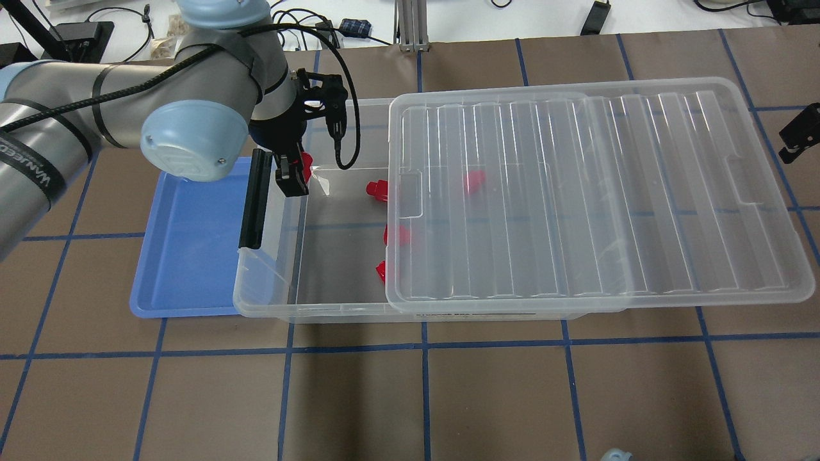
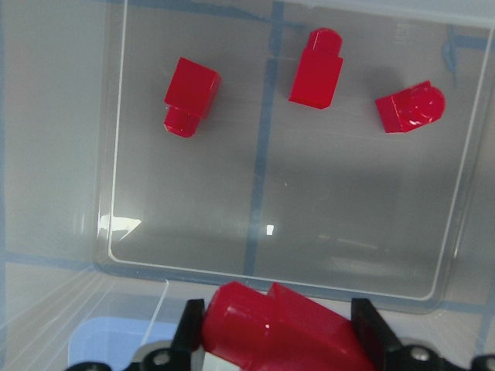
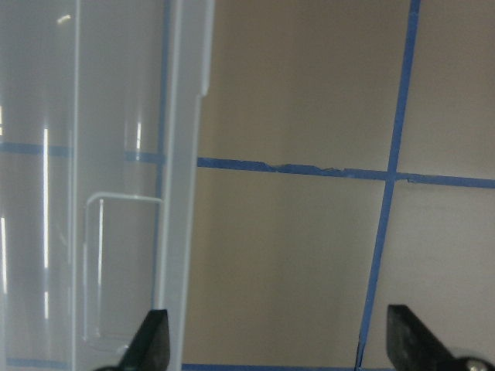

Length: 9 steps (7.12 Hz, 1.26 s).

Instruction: Place red block in blue tray from box

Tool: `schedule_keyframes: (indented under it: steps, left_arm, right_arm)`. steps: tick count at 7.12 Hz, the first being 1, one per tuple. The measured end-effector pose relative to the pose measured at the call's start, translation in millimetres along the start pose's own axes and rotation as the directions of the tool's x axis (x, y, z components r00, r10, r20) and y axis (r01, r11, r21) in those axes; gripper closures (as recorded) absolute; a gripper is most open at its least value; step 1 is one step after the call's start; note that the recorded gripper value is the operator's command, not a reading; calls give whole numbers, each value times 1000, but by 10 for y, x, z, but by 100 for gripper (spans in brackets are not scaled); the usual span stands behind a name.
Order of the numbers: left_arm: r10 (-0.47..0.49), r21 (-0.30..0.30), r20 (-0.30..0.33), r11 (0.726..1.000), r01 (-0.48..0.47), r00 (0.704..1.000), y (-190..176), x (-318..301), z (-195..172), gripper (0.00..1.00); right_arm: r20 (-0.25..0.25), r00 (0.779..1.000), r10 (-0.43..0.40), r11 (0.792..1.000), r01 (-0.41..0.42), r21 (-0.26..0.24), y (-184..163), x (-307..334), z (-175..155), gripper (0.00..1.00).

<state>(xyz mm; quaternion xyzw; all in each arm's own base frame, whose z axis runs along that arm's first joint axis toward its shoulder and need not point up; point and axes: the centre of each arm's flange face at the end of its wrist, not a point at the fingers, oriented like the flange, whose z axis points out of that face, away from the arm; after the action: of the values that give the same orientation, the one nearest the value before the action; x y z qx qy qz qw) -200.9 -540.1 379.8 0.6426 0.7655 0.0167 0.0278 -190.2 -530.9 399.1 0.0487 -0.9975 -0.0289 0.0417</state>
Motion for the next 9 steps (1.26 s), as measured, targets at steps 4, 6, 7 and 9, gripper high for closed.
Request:
schedule_keyframes:
  steps: [4,6,7,9]
  left_arm:
    - [-472,10,63,882,472,880,786,-296,-21,85]
    - [-797,18,53,603,797,602,1407,-399,188,85]
    - [-922,-3,35,386,922,386,1679,-375,365,88]
    - [-994,-65,15,111,992,112,2134,-307,724,88]
  right_arm:
    - [-5,1000,-1,994,0,-107,-109,144,458,0]
    - [6,999,35,993,-34,-111,-134,117,505,0]
    - [16,999,51,992,-49,-114,-138,87,537,0]
    - [50,995,88,990,-82,-112,-119,-7,606,0]
